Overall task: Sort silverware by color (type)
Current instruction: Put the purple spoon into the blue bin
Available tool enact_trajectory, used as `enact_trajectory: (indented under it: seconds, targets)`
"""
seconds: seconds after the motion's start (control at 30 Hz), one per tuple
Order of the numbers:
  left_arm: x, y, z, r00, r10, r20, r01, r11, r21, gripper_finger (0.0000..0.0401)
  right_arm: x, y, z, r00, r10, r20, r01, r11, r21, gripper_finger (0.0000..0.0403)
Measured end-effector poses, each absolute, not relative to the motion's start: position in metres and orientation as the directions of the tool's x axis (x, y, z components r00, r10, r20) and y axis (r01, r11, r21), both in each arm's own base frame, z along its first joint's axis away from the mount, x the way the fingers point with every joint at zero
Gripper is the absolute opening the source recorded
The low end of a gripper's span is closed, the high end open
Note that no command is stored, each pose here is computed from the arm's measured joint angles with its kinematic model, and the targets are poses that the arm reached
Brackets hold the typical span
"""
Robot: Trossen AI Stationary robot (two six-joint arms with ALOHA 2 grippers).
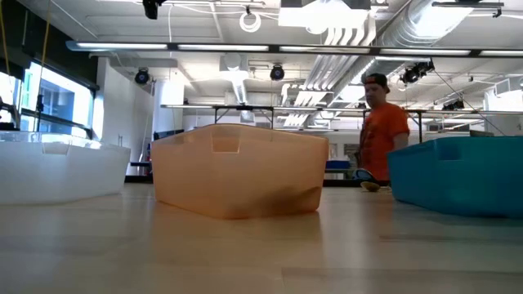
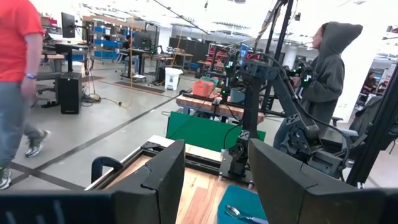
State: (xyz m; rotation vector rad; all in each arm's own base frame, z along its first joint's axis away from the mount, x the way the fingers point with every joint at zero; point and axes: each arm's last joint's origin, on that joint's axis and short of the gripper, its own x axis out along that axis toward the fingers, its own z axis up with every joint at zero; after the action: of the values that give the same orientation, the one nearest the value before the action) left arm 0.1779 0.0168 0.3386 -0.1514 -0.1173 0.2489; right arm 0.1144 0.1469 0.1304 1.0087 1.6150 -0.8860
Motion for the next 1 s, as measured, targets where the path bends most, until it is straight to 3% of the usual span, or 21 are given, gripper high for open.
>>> enact_trajectory:
  seconds: [0.23, 1.0]
  targets:
    - [0.178, 0.017, 0.339, 0.962, 0.254, 0.097, -0.237, 0.958, -0.161, 0.0165, 0.113, 0.144, 0.139, -0.127, 0.218, -0.968, 0.922, 0.387, -0.034, 0.0001]
    - [0.178, 0.018, 0.339, 0.955, 0.28, 0.097, -0.265, 0.954, -0.139, 0.0165, 0.11, 0.139, 0.145, -0.094, 0.181, -0.979, 0.935, 0.353, -0.024, 0.0]
